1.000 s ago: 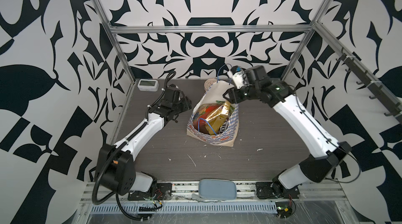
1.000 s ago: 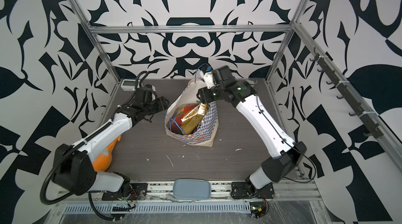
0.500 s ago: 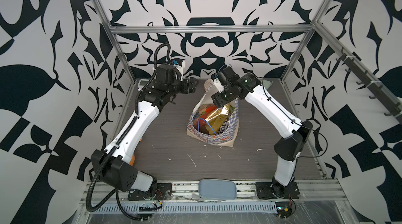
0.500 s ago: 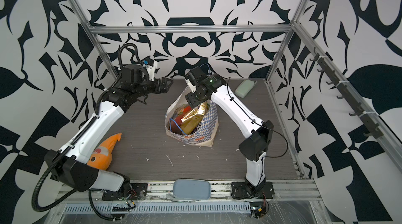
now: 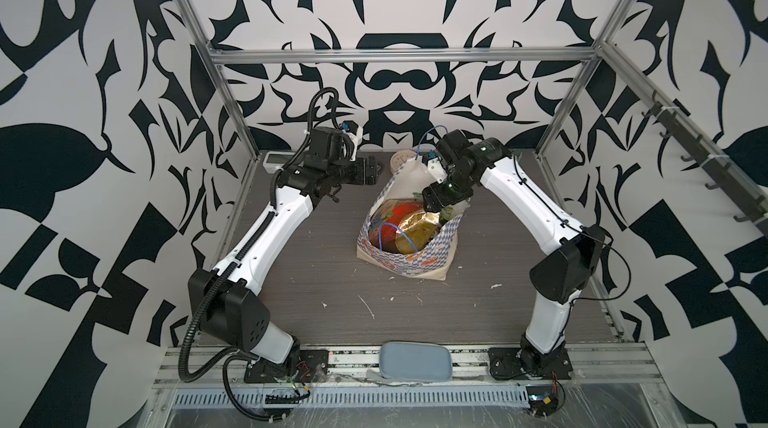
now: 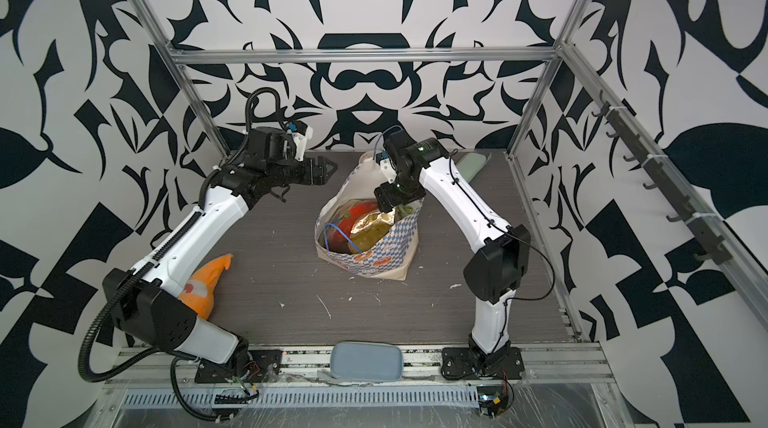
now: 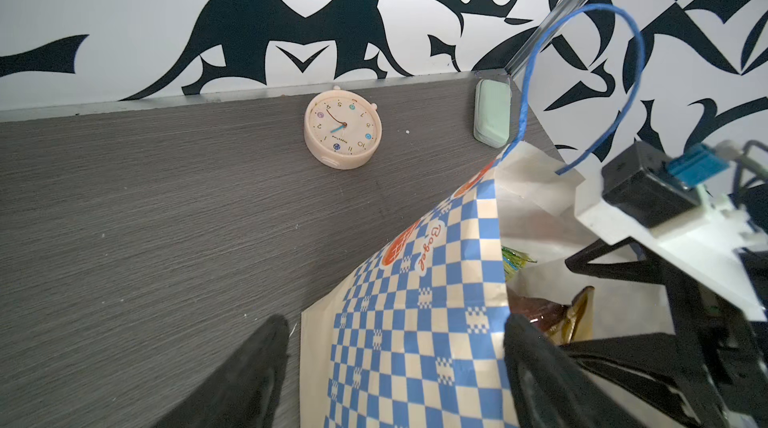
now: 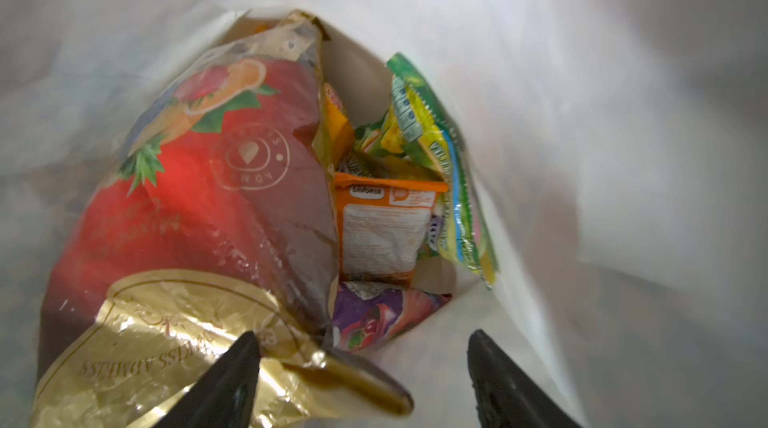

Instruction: Take the snacks out of the paper bag

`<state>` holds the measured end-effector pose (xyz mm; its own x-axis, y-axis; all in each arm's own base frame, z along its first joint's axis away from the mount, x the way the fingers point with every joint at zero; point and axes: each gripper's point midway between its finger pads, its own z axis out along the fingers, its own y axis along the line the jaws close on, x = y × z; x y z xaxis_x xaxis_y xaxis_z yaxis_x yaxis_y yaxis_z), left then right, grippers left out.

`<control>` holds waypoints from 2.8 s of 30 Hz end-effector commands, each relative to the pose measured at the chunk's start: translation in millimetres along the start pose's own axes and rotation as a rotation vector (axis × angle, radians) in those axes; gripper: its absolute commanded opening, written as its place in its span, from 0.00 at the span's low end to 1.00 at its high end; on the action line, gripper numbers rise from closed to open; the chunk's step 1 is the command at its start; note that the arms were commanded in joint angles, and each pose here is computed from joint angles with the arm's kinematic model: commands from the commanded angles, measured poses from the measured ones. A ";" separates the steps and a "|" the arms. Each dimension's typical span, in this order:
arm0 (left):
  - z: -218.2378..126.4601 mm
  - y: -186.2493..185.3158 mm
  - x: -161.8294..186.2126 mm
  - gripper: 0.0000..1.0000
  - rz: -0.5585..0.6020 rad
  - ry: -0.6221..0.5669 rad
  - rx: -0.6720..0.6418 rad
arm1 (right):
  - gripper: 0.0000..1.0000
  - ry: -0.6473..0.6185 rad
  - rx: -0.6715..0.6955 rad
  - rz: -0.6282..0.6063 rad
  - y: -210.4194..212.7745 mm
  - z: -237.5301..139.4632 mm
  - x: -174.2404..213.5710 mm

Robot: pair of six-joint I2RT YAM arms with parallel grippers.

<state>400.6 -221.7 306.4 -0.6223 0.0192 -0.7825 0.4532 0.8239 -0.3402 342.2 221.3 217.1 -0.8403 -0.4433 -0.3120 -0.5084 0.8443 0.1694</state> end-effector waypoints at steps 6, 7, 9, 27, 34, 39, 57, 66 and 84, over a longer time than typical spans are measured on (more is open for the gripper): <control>14.1 5.5 14.2 0.84 -0.003 0.053 0.006 | 0.74 -0.046 -0.227 0.040 33.6 -4.8 -3.7; 14.3 5.1 14.0 0.84 -0.002 0.051 0.009 | 0.74 -0.041 -0.205 0.060 29.9 -0.6 -6.1; 14.3 4.6 13.4 0.84 -0.003 0.048 0.011 | 0.75 -0.033 -0.144 0.104 18.4 9.1 -11.7; 14.2 8.9 19.8 0.84 0.007 0.049 -0.006 | 0.06 -0.218 -0.260 0.286 37.8 37.9 -73.6; 10.1 25.2 14.4 0.84 0.001 -0.001 -0.100 | 0.00 -0.399 -0.392 0.210 64.7 -10.1 -103.0; -3.4 40.6 6.5 0.84 -0.020 -0.075 -0.175 | 0.00 -0.509 -0.464 0.156 74.8 -48.8 -110.3; -9.7 44.5 3.8 0.84 -0.052 -0.130 -0.186 | 0.00 -0.645 -0.569 0.119 73.6 -90.1 -107.8; -15.6 30.1 -1.2 0.84 -0.034 -0.154 -0.116 | 0.00 -0.657 -0.579 0.093 73.2 -99.9 -108.3; -38.5 4.0 -16.9 0.84 0.058 -0.181 -0.028 | 0.00 -0.765 -0.624 0.054 73.5 -156.9 -108.1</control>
<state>389.8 -195.9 335.5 -0.4746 -0.0456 -0.8790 0.4502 0.8456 -0.2869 369.1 288.4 315.0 -0.7985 -0.0055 -0.6020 -0.4988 0.5660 0.6564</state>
